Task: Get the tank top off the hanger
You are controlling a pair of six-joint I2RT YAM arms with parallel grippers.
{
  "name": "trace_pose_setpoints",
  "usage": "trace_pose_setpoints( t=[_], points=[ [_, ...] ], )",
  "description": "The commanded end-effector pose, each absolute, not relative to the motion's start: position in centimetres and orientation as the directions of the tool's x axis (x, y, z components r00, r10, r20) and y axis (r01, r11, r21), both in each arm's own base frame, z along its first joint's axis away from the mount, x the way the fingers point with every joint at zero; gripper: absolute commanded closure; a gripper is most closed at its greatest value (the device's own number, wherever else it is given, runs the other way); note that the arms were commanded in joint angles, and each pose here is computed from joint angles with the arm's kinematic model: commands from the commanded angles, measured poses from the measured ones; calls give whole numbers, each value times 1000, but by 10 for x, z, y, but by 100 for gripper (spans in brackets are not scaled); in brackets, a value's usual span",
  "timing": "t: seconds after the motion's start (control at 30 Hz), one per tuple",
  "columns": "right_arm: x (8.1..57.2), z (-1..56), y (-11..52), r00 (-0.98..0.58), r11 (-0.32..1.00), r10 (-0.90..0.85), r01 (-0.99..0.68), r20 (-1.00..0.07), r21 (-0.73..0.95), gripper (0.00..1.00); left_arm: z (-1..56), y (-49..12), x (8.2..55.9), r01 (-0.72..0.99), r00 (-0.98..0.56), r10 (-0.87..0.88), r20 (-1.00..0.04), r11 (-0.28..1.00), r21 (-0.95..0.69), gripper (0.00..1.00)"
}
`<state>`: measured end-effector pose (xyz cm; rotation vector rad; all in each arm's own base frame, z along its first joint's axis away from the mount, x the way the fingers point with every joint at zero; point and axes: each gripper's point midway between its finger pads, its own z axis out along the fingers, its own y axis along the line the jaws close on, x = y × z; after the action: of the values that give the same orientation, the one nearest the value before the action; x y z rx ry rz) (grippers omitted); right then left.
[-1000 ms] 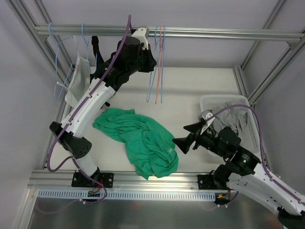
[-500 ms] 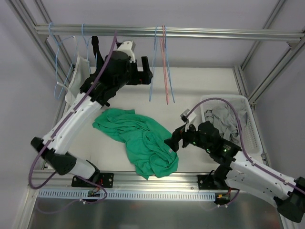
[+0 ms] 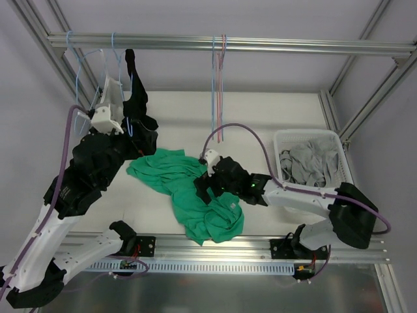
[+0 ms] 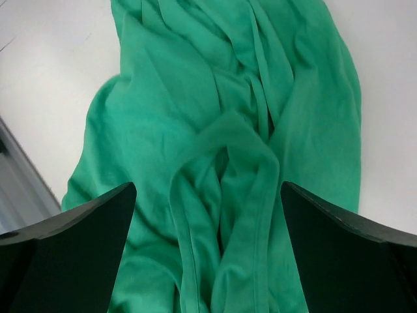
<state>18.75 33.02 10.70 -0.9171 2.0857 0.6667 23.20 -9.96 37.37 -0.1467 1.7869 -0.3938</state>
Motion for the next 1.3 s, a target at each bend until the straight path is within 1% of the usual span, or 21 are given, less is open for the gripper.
trace_pose_setpoints(
  t=[0.0,0.03,0.13,0.17,0.23,0.37,0.43,0.5,0.6,0.7,0.77,0.83,0.87,0.9,0.93,1.0,1.07,1.1,1.17,1.2,1.27],
  points=[
    [216,126,362,-352,621,-393,-783,-850,37,0,337,-100,229,82,-359,-246,-900,953,-293,1],
    [222,131,370,-322,610,-403,-792,-857,11,1,327,-98,224,81,-391,-224,-893,958,-275,1],
    [229,102,382,-308,580,-495,-814,-812,-45,0,316,-91,209,94,-422,-192,-886,963,-253,1],
    [234,105,389,-261,550,-520,-831,-813,-85,1,318,-85,203,94,-413,-188,-891,964,-247,1],
    [238,85,396,-230,507,-581,-853,-781,-126,1,316,-79,196,96,-415,-173,-893,968,-232,1],
    [243,65,413,-140,396,-650,-901,-747,-175,0,302,-77,180,183,-426,-89,-900,966,-182,1],
    [245,47,413,-155,383,-672,-909,-724,-161,1,282,-72,180,169,-449,-57,-892,975,-147,1],
    [253,37,410,-188,413,-683,-896,-706,-161,1,268,-63,180,129,-452,-41,-891,986,-110,1],
    [256,11,400,-282,452,-721,-883,-633,-122,1,240,-55,182,84,-483,-25,-875,994,-74,1],
    [233,-12,389,-344,426,-767,-904,-541,-29,0,230,-59,182,82,-489,-43,-871,992,-95,1],
    [217,-17,389,-386,421,-764,-906,-517,53,2,230,-61,182,100,-488,-39,-872,990,-100,1],
    [204,-23,381,-428,440,-762,-893,-486,96,26,231,-62,182,104,-483,-40,-875,989,-103,1],
    [203,-19,378,-432,450,-757,-889,-490,89,42,232,-62,181,106,-477,-46,-878,988,-109,1],
    [198,-16,377,-433,452,-756,-888,-491,87,73,232,-61,181,106,-475,-47,-879,988,-110,1],
    [191,-19,368,-436,452,-763,-888,-477,88,83,231,-62,180,107,-475,-47,-879,988,-111,1],
    [182,4,368,-409,436,-750,-897,-520,78,100,232,-61,180,110,-468,-53,-882,987,-117,1],
    [173,20,364,-378,423,-747,-905,-547,48,100,232,-61,179,110,-467,-53,-883,987,-118,1],
    [172,50,367,-350,415,-710,-909,-610,38,100,232,-62,180,111,-466,-53,-883,987,-118,1],
    [168,79,365,-319,412,-673,-911,-667,20,100,231,-61,180,109,-467,-55,-882,987,-119,1],
    [168,114,366,-294,418,-613,-908,-734,14,100,231,-61,180,107,-465,-56,-883,987,-118,1],
    [175,148,359,-272,460,-549,-888,-791,-14,100,231,-61,180,105,-467,-55,-883,988,-117,1]
  ],
)
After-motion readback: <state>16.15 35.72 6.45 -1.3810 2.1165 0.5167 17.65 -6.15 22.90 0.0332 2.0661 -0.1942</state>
